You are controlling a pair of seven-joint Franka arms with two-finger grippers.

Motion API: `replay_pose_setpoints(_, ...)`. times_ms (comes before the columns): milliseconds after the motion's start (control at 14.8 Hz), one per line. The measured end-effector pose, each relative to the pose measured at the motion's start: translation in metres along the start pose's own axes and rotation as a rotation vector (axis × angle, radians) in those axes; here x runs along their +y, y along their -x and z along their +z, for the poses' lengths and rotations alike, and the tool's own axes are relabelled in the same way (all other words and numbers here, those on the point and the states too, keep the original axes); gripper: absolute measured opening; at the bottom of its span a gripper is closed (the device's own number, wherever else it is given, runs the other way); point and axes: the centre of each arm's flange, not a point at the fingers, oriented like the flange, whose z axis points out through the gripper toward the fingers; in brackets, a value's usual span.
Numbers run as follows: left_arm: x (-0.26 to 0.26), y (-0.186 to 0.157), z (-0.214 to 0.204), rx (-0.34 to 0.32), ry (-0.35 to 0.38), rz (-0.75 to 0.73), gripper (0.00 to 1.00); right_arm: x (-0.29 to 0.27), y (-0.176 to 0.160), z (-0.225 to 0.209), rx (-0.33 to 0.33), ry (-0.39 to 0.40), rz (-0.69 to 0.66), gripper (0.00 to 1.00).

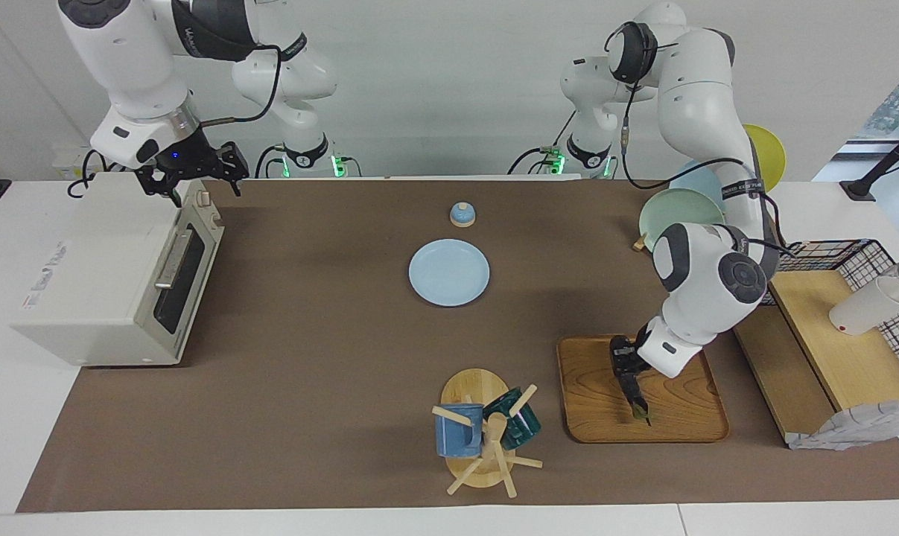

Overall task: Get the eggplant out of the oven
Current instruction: 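Carry the eggplant to the wooden tray with the left gripper, then release the eggplant on the tray and lift the left gripper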

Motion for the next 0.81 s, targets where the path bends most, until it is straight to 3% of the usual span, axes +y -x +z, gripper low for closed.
replay_pose_setpoints(539, 0.005, -0.001, 0.003, 0.007, -0.001, 0.06, 0.36, -0.008, -0.015, -0.013, 0.027, -0.014, 0.01, 1.0)
replay_pose_setpoints(607, 0.004, -0.001, 0.002, 0.006, -0.002, 0.067, 0.41, -0.01, -0.015, -0.014, 0.019, -0.015, 0.012, 1.0)
replay_pose_setpoints(809, 0.004, 0.001, 0.0, -0.008, -0.013, 0.081, 0.71, -0.019, -0.013, -0.02, -0.001, -0.018, 0.021, 1.0)
